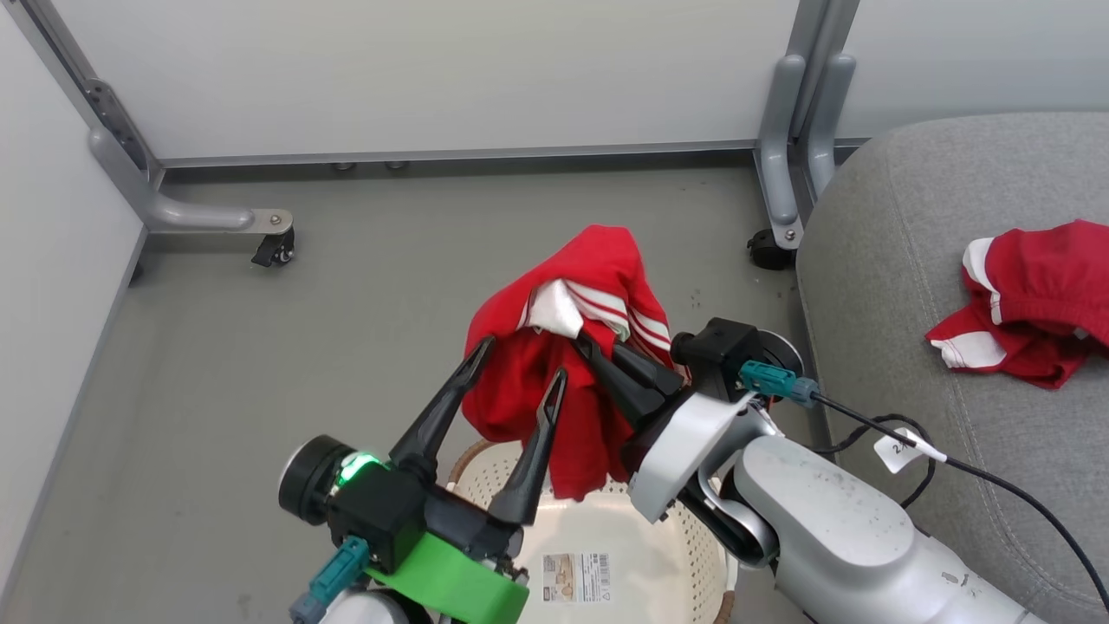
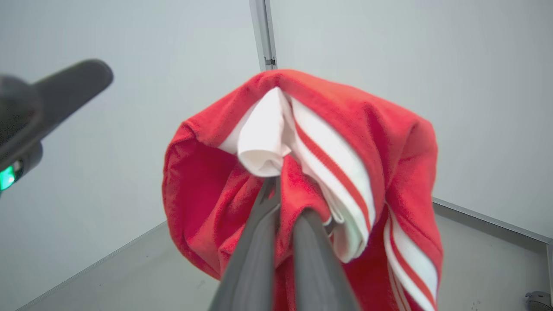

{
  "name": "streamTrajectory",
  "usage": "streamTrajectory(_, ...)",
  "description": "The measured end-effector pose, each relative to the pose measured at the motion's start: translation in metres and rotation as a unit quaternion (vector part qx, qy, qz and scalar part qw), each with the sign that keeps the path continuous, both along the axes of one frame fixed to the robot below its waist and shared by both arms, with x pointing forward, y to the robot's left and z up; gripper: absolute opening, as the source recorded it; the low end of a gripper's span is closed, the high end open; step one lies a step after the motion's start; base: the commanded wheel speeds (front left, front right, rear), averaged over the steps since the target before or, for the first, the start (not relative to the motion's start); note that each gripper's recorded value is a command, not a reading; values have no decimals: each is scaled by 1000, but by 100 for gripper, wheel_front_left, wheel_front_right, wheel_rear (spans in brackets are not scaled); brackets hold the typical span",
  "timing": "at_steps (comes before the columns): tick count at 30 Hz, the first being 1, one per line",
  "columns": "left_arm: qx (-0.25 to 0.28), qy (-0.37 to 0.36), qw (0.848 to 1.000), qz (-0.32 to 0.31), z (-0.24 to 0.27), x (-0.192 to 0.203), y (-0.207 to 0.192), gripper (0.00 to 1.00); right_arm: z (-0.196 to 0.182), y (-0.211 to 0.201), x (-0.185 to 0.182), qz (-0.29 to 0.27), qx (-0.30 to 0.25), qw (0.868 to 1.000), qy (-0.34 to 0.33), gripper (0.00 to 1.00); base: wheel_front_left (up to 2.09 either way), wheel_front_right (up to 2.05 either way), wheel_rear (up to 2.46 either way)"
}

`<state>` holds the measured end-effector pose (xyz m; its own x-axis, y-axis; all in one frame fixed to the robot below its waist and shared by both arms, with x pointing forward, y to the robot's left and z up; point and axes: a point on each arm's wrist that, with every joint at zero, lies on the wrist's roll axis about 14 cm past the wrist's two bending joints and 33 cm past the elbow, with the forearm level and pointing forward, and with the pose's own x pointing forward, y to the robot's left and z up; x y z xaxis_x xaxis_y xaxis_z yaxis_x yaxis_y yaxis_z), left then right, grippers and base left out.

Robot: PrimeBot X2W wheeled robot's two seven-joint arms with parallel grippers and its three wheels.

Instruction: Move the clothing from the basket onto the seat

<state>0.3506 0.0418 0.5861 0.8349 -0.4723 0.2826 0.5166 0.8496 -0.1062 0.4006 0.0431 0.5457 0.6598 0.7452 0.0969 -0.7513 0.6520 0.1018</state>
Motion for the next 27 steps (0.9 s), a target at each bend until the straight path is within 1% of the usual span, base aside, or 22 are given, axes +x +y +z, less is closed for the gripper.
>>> streamTrajectory(5, 29, 44, 999, -7, -28, -12, 0, 100, 3, -2, 0, -4, 0, 1000, -5, 0, 0, 0, 0)
streamTrajectory(14, 52, 96, 994, -6, -59, -26, 4, 100, -1, -4, -6, -8, -2, 1000, -3, 0, 0, 0, 0)
streamTrajectory(21, 61, 105, 993, -13, -65, -28, 2, 100, -4, -8, -8, -14, -2, 1000, 2, 0, 0, 0, 0)
streamTrajectory(27, 69, 111, 991, -25, -69, -26, -4, 100, -6, -19, -5, -33, 1, 999, 7, 0, 0, 0, 0)
